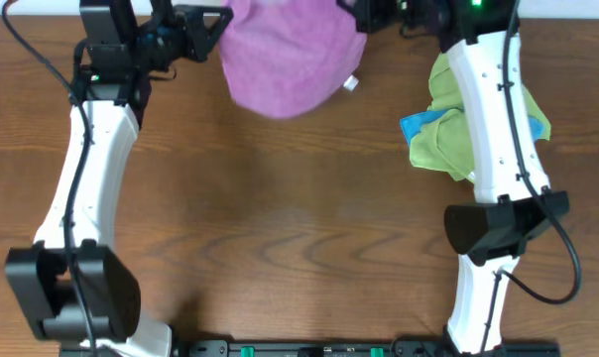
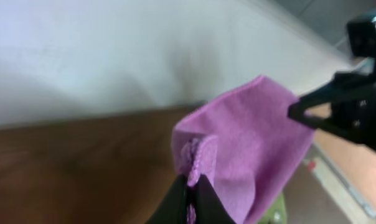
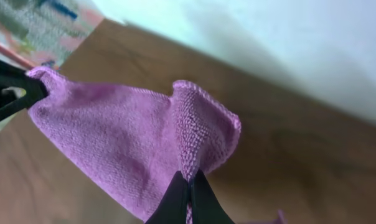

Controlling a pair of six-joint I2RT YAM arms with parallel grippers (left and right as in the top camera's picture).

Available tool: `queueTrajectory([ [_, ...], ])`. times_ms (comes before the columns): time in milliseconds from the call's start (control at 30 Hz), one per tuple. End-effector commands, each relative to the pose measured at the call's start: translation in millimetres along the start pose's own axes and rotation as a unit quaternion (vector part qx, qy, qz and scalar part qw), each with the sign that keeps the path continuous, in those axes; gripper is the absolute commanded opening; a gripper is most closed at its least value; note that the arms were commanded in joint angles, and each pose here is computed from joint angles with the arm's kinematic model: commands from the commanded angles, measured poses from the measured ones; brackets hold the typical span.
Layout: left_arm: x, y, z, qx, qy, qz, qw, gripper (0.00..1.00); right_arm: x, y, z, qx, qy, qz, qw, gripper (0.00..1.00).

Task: Fold the cloth
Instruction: 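Lift the purple cloth with both grippers and pull it toward the front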

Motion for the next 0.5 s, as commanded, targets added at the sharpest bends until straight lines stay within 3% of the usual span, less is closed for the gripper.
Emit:
queueTrajectory([
  [0, -11, -22, -8, -0.011, 0.06, -0.04, 0.997, 0.06, 16, -15, -3, 0.008, -0.024, 0.045, 0.999, 0.01],
  [167, -32, -54, 1, 0.007, 0.068, -0.079, 0.995, 0.06, 23, -32, 22, 0.068, -0.036, 0.111, 0.991, 0.01],
  [467, -67, -109, 21, 0.022, 0.071, -0.133, 0.988, 0.06, 48, -82, 31, 0.085, -0.045, 0.118, 0.988, 0.01],
])
Point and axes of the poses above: each gripper's point midway between its finger pads, its own y axis out along the fingers, its own x axis along the line the jaws close on, z = x × y, the point moved 1 cm from there along -y, back along the fingers, and after that the axes turned 5 degrees about -y, right-handed, at the moved point
